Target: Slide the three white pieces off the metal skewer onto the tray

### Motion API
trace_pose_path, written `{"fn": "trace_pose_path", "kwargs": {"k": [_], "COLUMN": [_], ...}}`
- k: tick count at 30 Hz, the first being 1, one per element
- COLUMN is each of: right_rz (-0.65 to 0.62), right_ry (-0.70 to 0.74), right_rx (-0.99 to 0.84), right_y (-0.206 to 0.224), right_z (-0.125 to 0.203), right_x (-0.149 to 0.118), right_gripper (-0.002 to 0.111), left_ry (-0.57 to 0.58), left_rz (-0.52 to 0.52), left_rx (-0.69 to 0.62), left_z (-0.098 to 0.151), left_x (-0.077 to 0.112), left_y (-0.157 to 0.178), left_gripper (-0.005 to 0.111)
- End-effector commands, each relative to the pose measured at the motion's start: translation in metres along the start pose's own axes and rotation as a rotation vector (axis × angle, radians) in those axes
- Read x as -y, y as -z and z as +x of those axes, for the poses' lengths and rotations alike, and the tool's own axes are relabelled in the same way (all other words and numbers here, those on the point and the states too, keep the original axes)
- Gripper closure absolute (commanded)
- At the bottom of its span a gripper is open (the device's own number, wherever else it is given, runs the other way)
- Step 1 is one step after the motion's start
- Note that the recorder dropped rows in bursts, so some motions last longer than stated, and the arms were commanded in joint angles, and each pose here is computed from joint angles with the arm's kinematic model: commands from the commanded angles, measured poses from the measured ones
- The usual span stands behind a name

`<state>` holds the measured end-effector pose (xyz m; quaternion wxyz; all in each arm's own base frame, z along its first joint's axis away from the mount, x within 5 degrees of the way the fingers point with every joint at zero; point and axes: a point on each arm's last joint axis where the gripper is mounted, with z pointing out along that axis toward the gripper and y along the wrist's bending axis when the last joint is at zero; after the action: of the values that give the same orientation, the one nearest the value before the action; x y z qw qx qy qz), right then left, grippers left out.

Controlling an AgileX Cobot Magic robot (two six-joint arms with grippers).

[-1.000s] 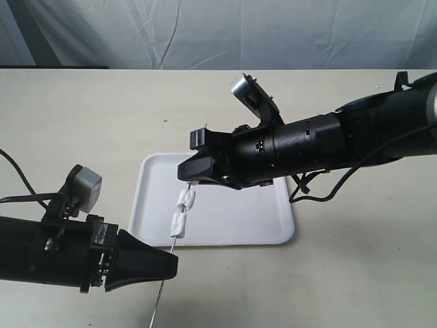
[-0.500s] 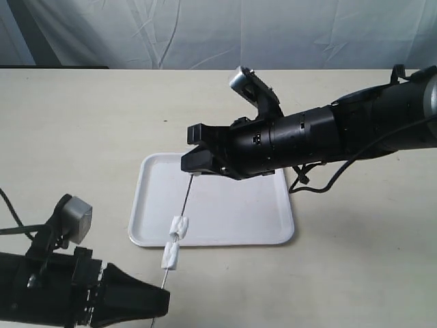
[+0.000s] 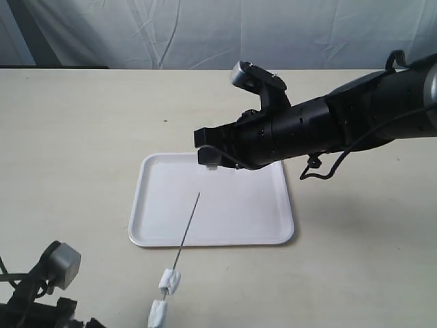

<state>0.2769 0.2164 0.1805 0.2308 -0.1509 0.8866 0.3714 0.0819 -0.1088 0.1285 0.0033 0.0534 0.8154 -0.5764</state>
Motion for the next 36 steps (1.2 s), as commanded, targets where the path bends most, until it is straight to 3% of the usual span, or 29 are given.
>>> {"fn": "trace_pose_path", "kwargs": {"k": [1, 8, 15, 19, 24, 36], "right_rz": [-0.011, -0.136, -0.217, -0.219, -0.22, -0.238], "right_ry": [-0.025, -0.123, -0.218, -0.224, -0.222, -0.218], "right_rx": [-0.022, -0.098, -0.133, -0.129, -0.131, -0.146], "right_y": [0.0, 0.002, 0.001, 0.0, 0.0, 0.001], "right_z": [0.001, 0.007, 0.01, 0.01, 0.011, 0.012], "right_x": [0.0, -0.012, -0.024, -0.026, -0.026, -0.027], "right_gripper": [0.061, 0.062, 0.062, 0.064, 0.078, 0.078], "left_ry": [-0.024, -0.064, -0.086, -0.087, -0.09, -0.111], "left_rz": [0.031, -0.084, -0.088, -0.084, -0.045, 0.023], "left_rx": [0.043, 0.119, 0.182, 0.185, 0.172, 0.149], "left_z": [-0.024, -0.065, -0.099, -0.101, -0.1, -0.097], "left_x": [0.008, 0.009, 0.023, 0.025, 0.028, 0.034], "left_y": [-0.002, -0.003, -0.002, -0.002, -0.003, -0.003], "left_gripper": [0.107, 0.107, 0.107, 0.107, 0.107, 0.107]}}
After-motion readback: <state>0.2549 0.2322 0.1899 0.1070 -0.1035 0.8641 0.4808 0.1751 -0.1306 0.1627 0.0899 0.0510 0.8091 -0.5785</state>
